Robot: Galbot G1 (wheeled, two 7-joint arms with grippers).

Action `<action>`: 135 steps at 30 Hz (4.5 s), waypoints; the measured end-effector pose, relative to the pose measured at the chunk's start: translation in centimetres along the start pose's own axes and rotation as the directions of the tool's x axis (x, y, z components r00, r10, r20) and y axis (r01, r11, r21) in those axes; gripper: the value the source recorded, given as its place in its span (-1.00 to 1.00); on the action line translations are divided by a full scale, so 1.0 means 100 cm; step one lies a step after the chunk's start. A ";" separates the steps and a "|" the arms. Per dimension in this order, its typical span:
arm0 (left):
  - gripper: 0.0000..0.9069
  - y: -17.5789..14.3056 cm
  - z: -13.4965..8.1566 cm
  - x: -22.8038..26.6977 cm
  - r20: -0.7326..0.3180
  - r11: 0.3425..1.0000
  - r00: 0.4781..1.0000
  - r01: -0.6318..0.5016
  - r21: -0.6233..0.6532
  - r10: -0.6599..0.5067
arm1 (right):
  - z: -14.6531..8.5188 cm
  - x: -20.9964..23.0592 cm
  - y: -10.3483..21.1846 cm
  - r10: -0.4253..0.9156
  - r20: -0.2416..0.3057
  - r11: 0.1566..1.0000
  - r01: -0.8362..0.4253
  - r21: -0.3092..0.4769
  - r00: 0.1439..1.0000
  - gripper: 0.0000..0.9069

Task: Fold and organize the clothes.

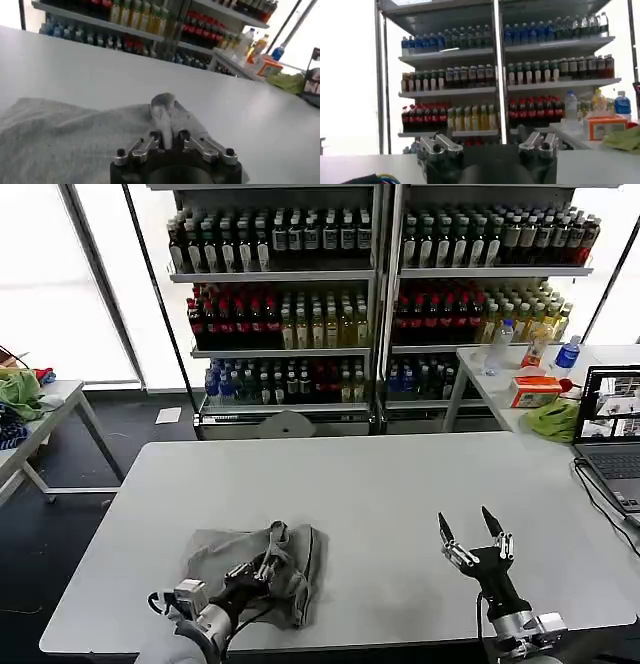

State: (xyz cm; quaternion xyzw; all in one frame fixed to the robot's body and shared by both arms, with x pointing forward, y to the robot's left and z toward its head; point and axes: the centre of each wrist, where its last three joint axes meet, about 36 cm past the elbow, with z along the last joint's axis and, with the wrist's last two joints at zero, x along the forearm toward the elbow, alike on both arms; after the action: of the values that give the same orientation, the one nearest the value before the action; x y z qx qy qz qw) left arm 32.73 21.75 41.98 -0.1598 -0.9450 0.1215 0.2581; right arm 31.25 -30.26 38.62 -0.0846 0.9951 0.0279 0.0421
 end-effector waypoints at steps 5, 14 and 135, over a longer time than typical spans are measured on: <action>1.00 -0.001 -0.013 0.009 0.033 1.000 0.999 -0.014 0.006 0.014 | -0.003 -0.001 0.004 -0.012 0.002 1.000 0.012 -0.002 1.000 1.00; 1.00 0.019 -0.048 0.039 0.122 1.000 0.993 -0.006 0.028 0.003 | -0.005 0.003 0.003 -0.023 -0.003 1.000 0.023 -0.004 1.000 1.00; -0.98 0.063 -0.106 0.010 -0.020 0.976 0.979 0.201 -0.087 -0.203 | 0.006 -0.005 0.018 -0.009 0.026 0.999 0.010 -0.043 1.000 1.00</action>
State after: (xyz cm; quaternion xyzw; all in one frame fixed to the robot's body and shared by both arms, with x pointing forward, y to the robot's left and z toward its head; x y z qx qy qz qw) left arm 39.01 29.42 49.36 -0.0754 -0.9568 0.0522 0.2759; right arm 31.49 -28.38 38.13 -0.0897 0.9933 0.0503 0.0531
